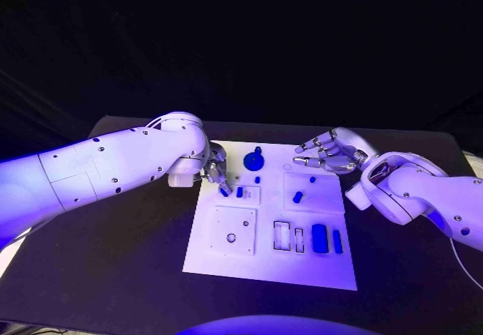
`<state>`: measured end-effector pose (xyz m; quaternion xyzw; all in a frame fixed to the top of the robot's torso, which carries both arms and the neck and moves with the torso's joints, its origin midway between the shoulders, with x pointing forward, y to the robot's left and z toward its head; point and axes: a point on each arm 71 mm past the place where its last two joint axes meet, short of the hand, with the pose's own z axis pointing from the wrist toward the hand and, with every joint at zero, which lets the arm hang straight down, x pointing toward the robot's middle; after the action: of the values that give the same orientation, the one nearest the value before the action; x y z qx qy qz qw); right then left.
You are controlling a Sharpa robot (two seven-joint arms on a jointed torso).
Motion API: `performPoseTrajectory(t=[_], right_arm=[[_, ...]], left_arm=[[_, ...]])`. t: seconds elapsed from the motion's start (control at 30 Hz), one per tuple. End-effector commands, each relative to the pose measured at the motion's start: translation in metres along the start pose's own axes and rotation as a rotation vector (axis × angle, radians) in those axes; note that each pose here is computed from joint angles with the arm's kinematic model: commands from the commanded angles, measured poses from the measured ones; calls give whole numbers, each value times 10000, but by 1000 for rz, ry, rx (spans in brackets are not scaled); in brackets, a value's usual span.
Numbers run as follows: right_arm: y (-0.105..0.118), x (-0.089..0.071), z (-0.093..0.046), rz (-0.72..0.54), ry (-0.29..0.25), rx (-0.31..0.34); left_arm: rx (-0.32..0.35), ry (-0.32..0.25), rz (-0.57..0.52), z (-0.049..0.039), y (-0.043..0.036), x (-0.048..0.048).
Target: Assemble the parts on the task board
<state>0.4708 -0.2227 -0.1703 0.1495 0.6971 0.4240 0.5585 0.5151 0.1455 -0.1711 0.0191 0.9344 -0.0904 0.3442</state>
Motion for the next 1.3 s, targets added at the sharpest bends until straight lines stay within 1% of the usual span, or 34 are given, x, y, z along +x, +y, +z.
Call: performPoseTrajectory(t=[0.03, 0.43, 0.63, 0.93, 1.3], right_arm=[[6, 18, 0, 0, 17, -10], [4, 15, -5, 0, 16, -9], [1, 12, -8, 0, 15, -9], [-1, 9, -10, -1, 15, -8], [3, 14, -12, 0, 23, -13]], left_arm=[[-89, 31, 28, 35, 81, 73], [-98, 14, 21, 57, 98, 70], [-103, 9, 30, 76, 97, 95], [-109, 21, 61, 77, 97, 120], [-113, 18, 74, 77, 99, 120]])
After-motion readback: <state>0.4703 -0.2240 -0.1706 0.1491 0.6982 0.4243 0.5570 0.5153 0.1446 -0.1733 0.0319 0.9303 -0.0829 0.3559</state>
